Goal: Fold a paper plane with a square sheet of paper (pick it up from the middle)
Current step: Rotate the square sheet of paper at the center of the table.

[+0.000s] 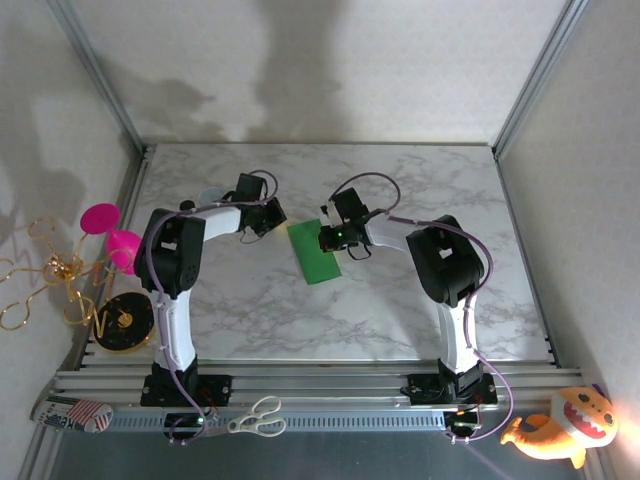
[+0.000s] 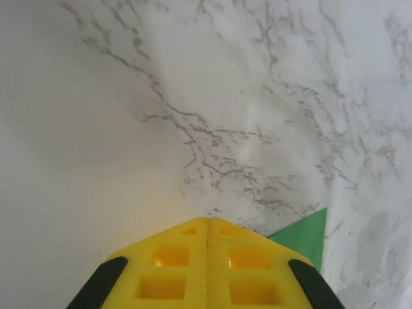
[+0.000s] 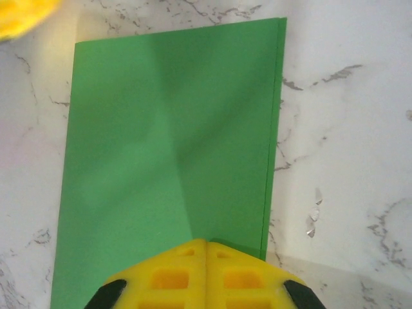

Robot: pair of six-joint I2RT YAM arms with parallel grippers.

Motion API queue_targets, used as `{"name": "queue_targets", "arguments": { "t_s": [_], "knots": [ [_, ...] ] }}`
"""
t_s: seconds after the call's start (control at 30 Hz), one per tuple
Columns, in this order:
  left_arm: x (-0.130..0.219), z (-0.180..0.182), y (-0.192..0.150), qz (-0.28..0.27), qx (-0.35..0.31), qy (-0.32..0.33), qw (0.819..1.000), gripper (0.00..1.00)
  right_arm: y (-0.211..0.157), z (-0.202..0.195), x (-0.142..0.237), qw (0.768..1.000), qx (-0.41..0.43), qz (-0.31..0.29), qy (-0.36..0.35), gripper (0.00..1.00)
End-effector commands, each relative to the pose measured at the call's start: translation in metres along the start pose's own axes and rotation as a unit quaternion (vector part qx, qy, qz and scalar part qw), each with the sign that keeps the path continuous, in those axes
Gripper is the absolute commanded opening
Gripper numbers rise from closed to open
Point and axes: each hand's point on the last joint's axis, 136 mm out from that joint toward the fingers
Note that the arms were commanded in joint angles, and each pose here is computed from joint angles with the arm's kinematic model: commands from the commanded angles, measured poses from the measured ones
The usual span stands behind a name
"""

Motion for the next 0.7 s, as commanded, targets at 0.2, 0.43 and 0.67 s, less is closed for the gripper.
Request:
{"name": "queue_targets", "arguments": {
  "t_s": [0.2,0.43,0.67],
  "knots": [
    [0.023,-0.039,-0.047,0.03,-0.022,-0.059,0.998,0.03,-0.083,-0.064,-0.014,0.981,0.0,0.169,-0.093,0.07],
    [0.001,-0.012,-0.072,0.064,-0.007,-0.023,0.998,0.02,-0.05,-0.033,-0.008,0.99,0.006,0.14,-0.023,0.07],
    [-0.01,0.011,-0.078,0.068,-0.005,0.019,0.997,0.01,0.005,0.02,0.022,0.995,0.002,0.067,0.075,0.08]
  ]
}}
Point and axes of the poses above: each hand's point on the last joint's axis, 136 mm out from that joint toward the fingers, its own x axis back along the fingers, its own z axis along the line the jaws close on, y = z × x, and after that the axes turned 1 degree about -x, right-handed
